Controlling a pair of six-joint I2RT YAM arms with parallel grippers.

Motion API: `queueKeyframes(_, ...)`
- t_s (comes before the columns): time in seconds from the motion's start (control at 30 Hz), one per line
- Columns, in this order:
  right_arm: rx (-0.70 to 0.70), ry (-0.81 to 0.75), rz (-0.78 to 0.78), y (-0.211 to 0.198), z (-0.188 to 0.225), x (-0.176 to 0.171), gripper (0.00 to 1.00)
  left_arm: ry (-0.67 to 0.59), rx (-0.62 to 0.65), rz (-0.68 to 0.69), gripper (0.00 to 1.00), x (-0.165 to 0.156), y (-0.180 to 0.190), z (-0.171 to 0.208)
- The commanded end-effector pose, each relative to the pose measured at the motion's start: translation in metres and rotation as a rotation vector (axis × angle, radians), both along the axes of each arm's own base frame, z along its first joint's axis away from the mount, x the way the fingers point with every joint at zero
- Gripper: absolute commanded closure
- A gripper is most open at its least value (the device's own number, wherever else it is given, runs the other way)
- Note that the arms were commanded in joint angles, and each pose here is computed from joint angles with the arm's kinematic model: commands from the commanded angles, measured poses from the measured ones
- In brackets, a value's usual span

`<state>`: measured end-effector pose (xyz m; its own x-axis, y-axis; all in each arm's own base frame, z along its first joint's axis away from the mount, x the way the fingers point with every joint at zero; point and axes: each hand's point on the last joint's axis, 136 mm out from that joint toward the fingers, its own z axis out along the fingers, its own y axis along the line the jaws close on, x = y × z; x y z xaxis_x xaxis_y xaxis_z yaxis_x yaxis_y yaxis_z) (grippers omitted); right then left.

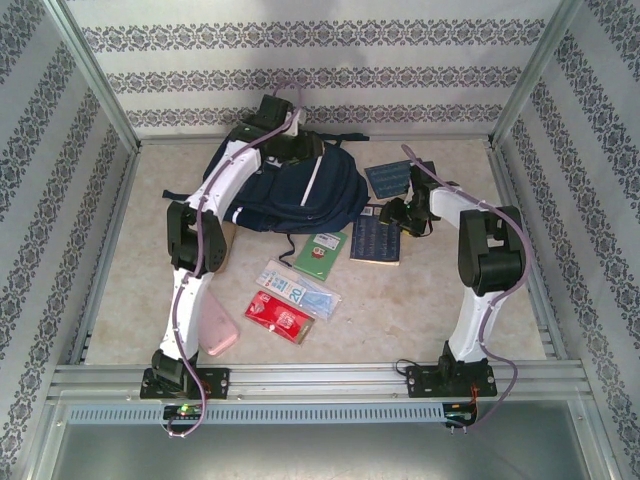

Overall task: Pack the student bag
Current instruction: Pick up the book from the center of the table.

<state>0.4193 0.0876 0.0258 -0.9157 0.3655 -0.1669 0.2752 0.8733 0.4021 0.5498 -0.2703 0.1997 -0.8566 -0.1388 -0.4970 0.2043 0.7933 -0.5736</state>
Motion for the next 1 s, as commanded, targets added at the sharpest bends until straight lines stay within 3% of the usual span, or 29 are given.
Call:
queueKeyframes(0.0, 0.009, -0.008, -0.034, -0.001, 0.002, -0.006, 0.41, 0.009, 0.042, -0.058, 0.56, -0.054, -0.04, 0.02)
queueKeyframes(0.2, 0.062, -0.023, -0.053, 0.003, 0.003, -0.007, 0.51, 0.119, -0.047, -0.134, 0.64, -0.116, -0.088, -0.025)
queueKeyframes(0.4, 0.077, -0.026, -0.05, 0.004, 0.0, -0.007, 0.56, 0.228, 0.06, -0.233, 0.71, -0.163, -0.111, -0.097)
queueKeyframes(0.5, 0.082, -0.028, -0.052, 0.003, -0.002, -0.009, 0.56, 0.245, 0.154, -0.219, 0.67, -0.169, -0.104, -0.127)
queueKeyframes(0.63, 0.091, -0.027, -0.048, 0.003, -0.003, -0.009, 0.57, 0.276, 0.169, -0.225, 0.6, -0.168, -0.107, -0.15)
queueKeyframes(0.97, 0.172, -0.046, -0.044, 0.015, 0.008, -0.006, 0.64, 0.309, 0.218, -0.266, 0.68, -0.164, -0.122, -0.18)
